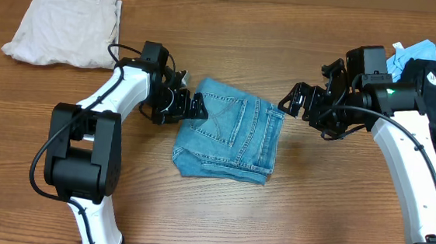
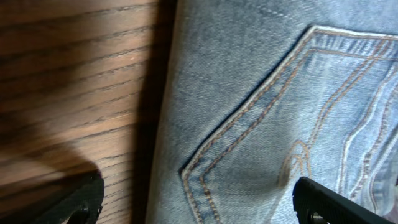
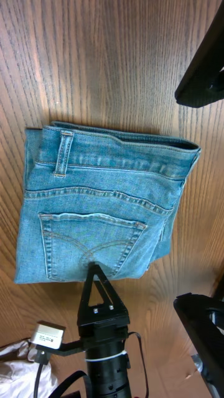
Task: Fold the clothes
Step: 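Grasp the left side of the folded jeans with the left gripper, then carry the folded jeans to the top-left onto the beige garment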
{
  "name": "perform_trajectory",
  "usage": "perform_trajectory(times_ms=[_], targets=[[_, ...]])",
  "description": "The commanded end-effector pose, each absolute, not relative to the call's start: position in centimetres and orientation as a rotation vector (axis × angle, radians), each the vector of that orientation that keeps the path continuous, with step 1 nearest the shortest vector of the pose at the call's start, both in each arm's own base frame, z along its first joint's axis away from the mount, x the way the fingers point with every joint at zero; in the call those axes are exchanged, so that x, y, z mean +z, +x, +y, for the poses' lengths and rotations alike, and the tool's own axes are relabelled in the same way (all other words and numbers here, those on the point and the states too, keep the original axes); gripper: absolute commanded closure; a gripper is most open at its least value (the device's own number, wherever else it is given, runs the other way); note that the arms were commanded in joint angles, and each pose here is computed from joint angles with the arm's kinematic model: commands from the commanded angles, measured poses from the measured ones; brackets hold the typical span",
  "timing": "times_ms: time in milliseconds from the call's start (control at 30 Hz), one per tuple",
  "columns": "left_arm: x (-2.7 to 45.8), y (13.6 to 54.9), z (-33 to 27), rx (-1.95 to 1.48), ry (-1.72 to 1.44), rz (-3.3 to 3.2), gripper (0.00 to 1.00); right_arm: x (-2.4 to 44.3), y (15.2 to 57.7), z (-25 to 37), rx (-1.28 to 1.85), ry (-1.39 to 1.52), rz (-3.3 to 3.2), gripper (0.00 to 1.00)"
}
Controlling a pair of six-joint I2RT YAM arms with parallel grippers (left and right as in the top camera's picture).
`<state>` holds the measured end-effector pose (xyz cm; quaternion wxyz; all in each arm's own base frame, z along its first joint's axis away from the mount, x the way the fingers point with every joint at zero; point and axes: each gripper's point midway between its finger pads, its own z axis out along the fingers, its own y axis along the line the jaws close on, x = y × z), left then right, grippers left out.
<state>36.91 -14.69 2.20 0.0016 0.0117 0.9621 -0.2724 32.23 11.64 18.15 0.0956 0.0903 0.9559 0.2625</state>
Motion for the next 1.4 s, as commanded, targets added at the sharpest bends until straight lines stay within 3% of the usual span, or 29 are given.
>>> perform_trajectory(times_ms=[0,400,467,500,633,767,1033,1367], targets=[[1.7,36.0,-15.2,-0.929,0.057,3.019,0.00,18.9,32.7,11.4,0.769,0.256,2.806,0.00],[0.3,35.1,-16.3,-1.062,0.075,2.953,0.00,18.8,32.6,11.4,0.768,0.259,2.813,0.00],[0.3,35.2,-16.4,-1.060,0.079,2.948,0.04,18.8,32.6,11.4,0.769,0.259,2.812,0.00],[0.3,35.2,-16.4,-1.061,0.079,2.945,0.10,18.8,32.6,11.4,0.768,0.259,2.813,0.00],[0.2,35.5,-16.3,-1.047,0.057,2.944,0.66,18.8,32.6,11.4,0.768,0.259,2.813,0.00],[0.2,36.0,-16.2,-1.028,0.066,2.929,0.96,18.8,32.5,11.4,0.768,0.261,2.817,0.00],[1.0,38.2,-15.7,-0.949,0.109,2.873,0.96,18.7,32.4,11.4,0.767,0.262,2.820,0.00],[7.3,45.3,-12.2,-0.645,0.237,2.737,0.96,18.4,32.2,10.9,0.727,0.276,2.839,0.00]])
